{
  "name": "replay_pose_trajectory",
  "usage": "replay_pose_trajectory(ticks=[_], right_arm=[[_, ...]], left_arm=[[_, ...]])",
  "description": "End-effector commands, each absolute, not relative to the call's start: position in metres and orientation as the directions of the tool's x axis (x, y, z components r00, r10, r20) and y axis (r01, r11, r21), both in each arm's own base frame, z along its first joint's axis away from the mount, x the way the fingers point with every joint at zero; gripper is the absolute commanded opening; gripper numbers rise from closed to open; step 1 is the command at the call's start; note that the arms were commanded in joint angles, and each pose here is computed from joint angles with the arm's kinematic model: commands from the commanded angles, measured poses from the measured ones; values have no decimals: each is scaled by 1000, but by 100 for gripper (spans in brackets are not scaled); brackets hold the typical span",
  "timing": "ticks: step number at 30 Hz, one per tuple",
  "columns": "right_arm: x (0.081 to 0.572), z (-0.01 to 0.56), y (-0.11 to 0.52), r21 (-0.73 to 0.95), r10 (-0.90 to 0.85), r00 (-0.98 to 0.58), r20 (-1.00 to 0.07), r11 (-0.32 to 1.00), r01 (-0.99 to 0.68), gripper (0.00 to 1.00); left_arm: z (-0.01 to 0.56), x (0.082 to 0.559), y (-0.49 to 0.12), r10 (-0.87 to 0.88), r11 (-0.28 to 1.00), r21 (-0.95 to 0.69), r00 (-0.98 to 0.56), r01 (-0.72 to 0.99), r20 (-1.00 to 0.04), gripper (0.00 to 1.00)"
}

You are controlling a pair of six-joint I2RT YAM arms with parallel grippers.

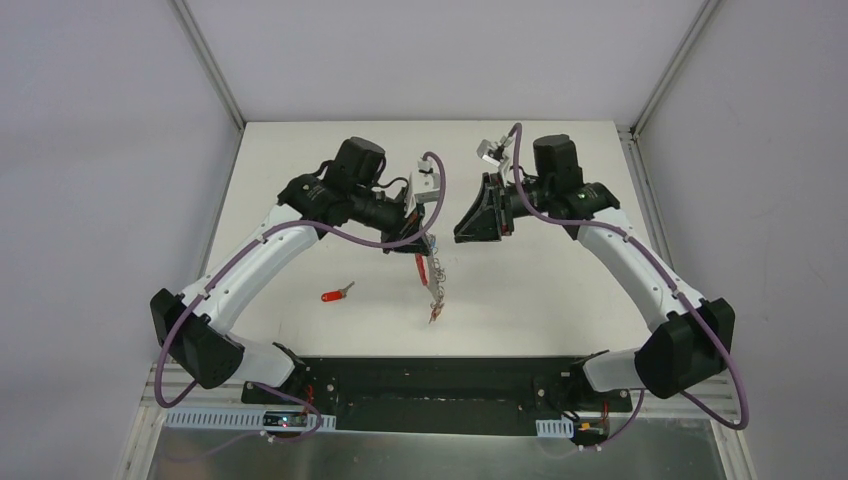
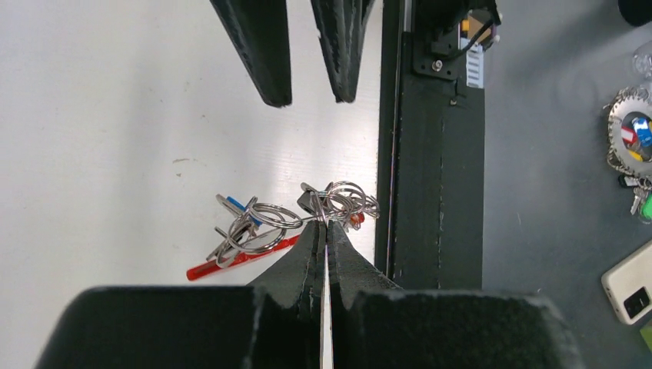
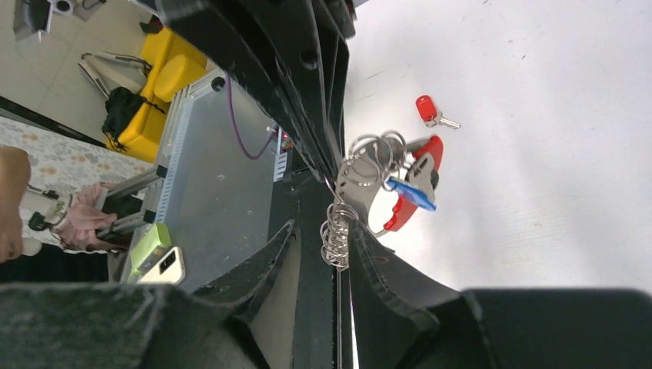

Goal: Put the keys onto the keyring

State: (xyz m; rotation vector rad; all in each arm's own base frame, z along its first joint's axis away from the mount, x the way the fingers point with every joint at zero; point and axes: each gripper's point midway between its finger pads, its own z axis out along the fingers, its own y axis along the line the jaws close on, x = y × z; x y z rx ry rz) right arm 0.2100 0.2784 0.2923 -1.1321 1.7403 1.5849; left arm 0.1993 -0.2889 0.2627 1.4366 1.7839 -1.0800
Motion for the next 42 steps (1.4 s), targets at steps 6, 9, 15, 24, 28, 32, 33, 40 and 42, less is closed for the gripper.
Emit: replay_pose_trajectory(ticks=[6, 9, 15, 24, 28, 32, 33, 40, 42], right_arm=[[195, 304, 275, 349, -260, -325, -909, -49, -936, 33], [188, 296, 283, 299, -313, -267, -912, -61, -952, 32], [185, 273, 293, 253, -378, -206, -902, -77, -964, 29], [180, 271, 294, 219, -381, -171, -909, -88, -972, 29], [178, 271, 293, 202, -378, -159, -912, -77, -976, 29], [173, 272, 293, 196, -367, -151, -918, -88, -977, 29], [172, 271, 294, 195, -367, -150, -918, -89, -977, 28], [173, 266, 299, 195, -375, -150, -915, -86, -977, 28], [175, 265, 299, 192, -379, -149, -914, -79, -978, 28]], left_arm=[[311, 192, -296, 394, 94, -247, -264, 964, -881, 0], [309, 195, -298, 407, 112, -234, -260, 966, -875, 0], [308, 192, -301, 416, 115, -237, -263, 965, -871, 0], [292, 183, -302, 414, 105, -263, -283, 959, -865, 0], [289, 179, -303, 409, 84, -267, -277, 960, -870, 0], [288, 179, -304, 406, 82, -269, -279, 960, -870, 0], [288, 179, -305, 405, 83, -269, -279, 960, -871, 0], [285, 177, -306, 402, 71, -273, -278, 959, -872, 0], [284, 176, -306, 400, 63, -275, -276, 959, -874, 0]])
